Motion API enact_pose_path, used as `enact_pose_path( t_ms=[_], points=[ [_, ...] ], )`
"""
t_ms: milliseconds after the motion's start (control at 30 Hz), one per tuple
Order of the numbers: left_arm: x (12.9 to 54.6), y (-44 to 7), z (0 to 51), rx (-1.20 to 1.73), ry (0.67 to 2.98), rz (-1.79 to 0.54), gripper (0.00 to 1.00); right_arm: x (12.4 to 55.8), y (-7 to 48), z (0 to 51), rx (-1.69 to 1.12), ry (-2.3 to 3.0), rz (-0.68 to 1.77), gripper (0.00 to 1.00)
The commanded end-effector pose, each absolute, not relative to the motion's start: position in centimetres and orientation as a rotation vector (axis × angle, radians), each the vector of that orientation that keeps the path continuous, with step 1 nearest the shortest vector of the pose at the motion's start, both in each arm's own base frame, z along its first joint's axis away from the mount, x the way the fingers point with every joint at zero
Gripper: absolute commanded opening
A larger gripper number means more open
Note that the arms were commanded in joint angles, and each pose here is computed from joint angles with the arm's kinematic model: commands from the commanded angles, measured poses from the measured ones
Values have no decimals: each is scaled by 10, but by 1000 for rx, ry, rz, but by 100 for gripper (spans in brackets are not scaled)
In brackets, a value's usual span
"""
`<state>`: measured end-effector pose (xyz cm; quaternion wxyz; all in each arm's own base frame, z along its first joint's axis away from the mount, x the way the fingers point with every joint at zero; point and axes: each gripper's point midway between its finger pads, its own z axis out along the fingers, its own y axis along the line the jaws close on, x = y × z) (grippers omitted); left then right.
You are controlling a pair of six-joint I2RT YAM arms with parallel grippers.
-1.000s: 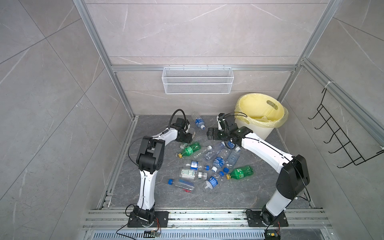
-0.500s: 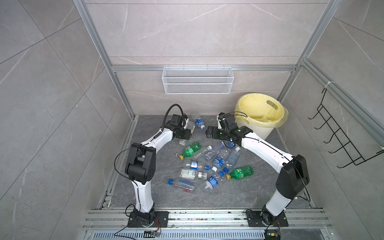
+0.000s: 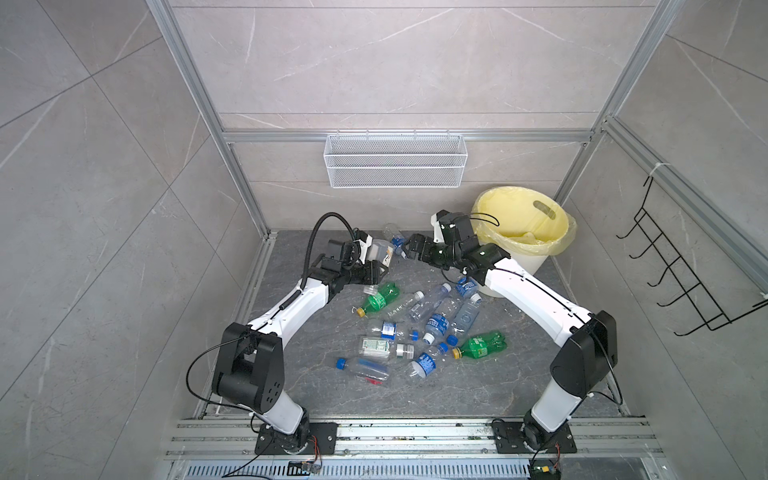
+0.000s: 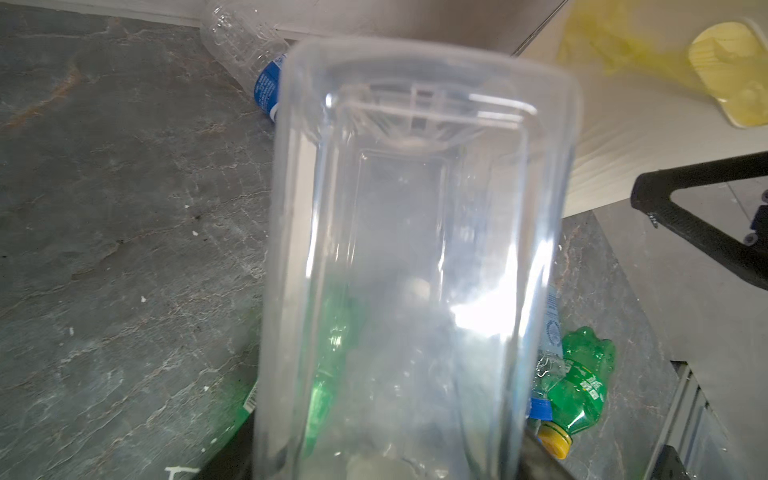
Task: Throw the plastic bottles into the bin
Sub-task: 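Grasp the clear square bottle with the left gripper and lift it, then raise the clear bottle toward the right gripper while the right gripper grasps its cap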
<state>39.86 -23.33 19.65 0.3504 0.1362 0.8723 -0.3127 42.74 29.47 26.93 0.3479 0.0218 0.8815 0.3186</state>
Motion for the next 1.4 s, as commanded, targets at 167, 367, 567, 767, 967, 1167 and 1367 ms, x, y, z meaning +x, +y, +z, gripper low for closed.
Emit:
enact_pose_path(
  t_ms=[167,367,567,767,967,1167,1367],
  points=[
    [390,-266,247,413,2112,-975,53,437,322,274,81,2284,978,92],
    [381,-278,248,455,2109,-994,53,441,332,266,76,2303,1020,89],
    [375,-286,248,487,2110,-1000,53,442,338,256,79,2325,1031,84],
    [374,-289,245,499,2117,-994,54,440,340,248,81,2340,1036,73],
    [375,-288,246,495,2120,-987,59,438,336,242,89,2351,1012,50],
    [376,-287,245,488,2127,-972,73,439,328,250,70,2336,950,38],
    [371,-286,254,509,2113,-964,87,446,303,268,44,2305,797,34]
  ],
)
